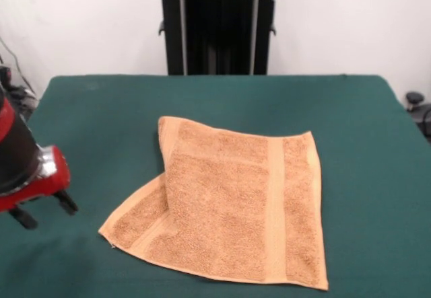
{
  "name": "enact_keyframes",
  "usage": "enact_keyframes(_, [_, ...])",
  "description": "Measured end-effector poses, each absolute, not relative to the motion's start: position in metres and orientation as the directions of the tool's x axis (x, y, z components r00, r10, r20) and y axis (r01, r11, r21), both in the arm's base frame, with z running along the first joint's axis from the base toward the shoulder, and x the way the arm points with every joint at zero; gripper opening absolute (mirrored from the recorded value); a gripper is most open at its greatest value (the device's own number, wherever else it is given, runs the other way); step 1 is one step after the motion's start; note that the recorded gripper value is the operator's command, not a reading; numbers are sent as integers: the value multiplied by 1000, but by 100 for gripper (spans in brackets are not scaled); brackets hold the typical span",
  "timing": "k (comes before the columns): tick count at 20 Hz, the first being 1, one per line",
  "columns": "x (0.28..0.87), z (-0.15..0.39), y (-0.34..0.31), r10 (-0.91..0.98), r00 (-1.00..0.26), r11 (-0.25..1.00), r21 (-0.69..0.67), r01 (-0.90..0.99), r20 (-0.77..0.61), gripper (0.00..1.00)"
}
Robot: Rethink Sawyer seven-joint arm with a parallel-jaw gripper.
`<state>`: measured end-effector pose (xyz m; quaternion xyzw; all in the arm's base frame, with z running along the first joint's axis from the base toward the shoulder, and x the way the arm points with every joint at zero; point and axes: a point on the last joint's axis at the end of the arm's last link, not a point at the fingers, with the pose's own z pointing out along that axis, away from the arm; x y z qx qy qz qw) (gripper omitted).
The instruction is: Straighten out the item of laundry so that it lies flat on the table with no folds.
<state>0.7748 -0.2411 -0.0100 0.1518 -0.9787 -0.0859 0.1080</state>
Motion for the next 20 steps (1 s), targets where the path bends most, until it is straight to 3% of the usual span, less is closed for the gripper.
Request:
enact_keyframes(6, [768,8,-256,-325,-928,945,108,-310,180,100])
enact_keyframes(20, [745,18,-246,-357,-909,933,52,-355,214,100])
